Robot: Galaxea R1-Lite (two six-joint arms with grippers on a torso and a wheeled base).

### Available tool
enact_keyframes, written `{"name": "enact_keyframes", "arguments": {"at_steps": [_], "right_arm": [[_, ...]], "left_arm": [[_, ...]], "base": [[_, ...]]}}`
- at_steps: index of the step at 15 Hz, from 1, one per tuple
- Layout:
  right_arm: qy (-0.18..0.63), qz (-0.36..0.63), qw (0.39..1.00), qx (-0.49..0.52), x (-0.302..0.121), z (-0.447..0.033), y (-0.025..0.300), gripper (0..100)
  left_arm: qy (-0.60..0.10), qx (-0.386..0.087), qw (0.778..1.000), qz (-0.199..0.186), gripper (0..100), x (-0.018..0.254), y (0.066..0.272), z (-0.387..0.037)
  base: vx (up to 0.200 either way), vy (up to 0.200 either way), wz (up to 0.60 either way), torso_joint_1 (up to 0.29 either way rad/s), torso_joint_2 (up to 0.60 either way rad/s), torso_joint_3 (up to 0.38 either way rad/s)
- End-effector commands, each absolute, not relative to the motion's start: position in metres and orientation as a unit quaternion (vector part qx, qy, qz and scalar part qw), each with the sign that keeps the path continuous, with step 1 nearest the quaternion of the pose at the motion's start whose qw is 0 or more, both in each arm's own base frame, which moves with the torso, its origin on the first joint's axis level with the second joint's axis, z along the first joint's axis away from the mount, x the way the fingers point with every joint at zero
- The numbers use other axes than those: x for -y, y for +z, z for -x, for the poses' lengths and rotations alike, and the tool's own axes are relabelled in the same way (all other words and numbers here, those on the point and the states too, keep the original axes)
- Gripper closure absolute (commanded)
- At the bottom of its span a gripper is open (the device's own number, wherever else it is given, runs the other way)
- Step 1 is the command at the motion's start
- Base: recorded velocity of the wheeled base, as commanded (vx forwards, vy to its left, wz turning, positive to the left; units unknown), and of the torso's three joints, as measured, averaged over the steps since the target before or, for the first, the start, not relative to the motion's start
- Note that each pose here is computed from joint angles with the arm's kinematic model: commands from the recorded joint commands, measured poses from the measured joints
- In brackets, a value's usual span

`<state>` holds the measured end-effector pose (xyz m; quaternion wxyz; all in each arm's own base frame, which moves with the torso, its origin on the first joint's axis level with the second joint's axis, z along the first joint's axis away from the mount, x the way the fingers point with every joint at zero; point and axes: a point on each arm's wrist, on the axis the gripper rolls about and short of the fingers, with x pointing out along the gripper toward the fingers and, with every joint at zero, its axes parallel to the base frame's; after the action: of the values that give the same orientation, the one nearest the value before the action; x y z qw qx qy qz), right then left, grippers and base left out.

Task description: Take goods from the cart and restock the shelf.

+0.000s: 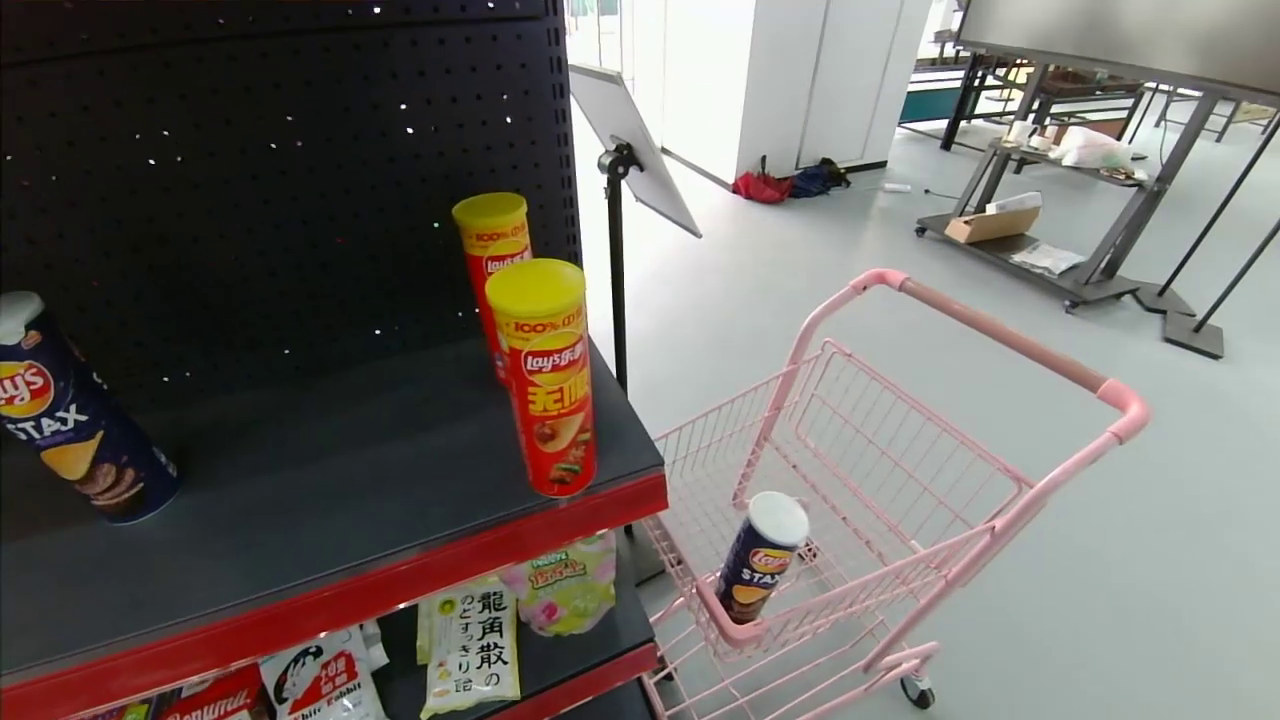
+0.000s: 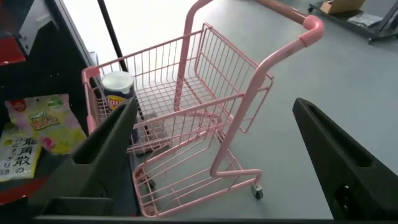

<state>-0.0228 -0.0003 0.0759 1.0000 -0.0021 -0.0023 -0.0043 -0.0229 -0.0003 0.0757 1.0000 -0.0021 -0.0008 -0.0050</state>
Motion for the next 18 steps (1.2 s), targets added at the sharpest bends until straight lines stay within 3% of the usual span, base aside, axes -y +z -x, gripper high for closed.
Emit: {"name": "enact_keyframes", "arguments": {"at_steps": [1, 12, 18], "right_arm": [[-0.005, 0.002, 1.000, 0.002, 0.0003, 0.0228, 0.0760, 0], [-0.005, 0.002, 1.000, 0.002, 0.0003, 0.0228, 0.0760, 0], [-0.005, 0.002, 1.000, 0.002, 0.0003, 0.0228, 0.0760, 0]], "left_arm": [[-0.005, 0.001, 1.000, 0.002, 0, 0.0003, 0.0759, 0.0229], [-0.005, 0.000, 1.000, 0.002, 0, 0.0003, 0.0755, 0.0228], [-0.005, 0.000, 1.000, 0.002, 0, 0.0003, 0.0755, 0.0228]], "base": [[0.000, 0.000, 0.00, -0.139, 0.34, 0.183], [0.000, 0.000, 0.00, -0.144, 0.37, 0.220], [0.000, 0.000, 0.00, -0.181, 0.52, 0.337]]}}
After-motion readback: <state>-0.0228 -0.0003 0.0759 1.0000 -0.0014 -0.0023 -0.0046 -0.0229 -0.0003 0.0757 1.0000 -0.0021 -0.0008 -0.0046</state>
